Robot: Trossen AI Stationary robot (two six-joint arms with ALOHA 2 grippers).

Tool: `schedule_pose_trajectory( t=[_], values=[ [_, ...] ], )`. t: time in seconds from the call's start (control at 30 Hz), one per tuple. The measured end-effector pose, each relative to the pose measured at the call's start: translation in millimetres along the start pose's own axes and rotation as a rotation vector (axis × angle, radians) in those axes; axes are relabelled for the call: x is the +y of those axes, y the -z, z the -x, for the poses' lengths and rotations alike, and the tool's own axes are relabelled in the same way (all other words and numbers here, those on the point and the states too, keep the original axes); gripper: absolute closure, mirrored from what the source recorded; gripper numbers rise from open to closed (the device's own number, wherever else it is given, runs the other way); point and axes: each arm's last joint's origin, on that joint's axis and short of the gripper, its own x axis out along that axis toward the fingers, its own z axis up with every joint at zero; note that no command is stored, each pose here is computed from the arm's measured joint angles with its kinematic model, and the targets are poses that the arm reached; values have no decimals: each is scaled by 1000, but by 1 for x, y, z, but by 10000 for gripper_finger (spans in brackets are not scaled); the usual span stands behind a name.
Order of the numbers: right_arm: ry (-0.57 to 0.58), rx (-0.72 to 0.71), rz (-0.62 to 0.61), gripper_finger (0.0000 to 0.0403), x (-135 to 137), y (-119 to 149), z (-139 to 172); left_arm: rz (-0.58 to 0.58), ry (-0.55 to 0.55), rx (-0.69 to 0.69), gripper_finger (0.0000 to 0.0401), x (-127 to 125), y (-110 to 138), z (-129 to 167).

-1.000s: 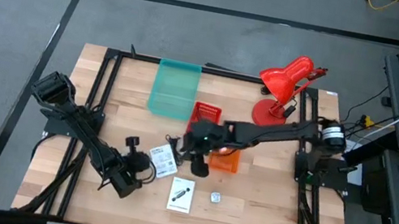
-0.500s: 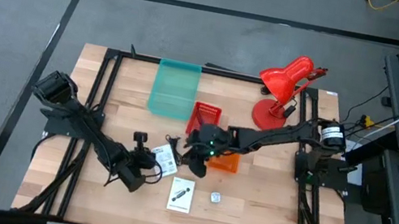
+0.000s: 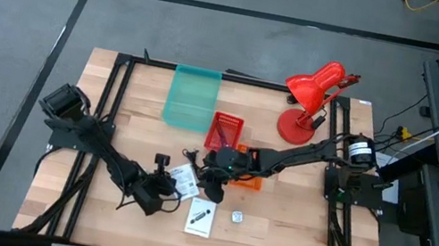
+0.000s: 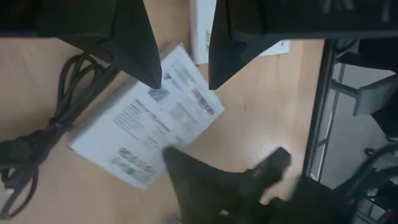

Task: Pick and place items into bin
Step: Put the left white card reader box into the blue bin

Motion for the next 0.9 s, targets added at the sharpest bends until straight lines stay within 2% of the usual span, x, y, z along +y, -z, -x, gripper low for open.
schedule_pose_trajectory(
  t=[0.43,0.7,0.9],
  values=[
    [-24,-1,26,271,9,4,-2,105,117,-10,400,-21,7,22],
    [-23,2,30,271,9,4,-2,65,148,-107,400,-36,-12,50],
    [-25,3,53,271,9,5,-2,111,171,-58,400,-36,-12,52]
  ],
)
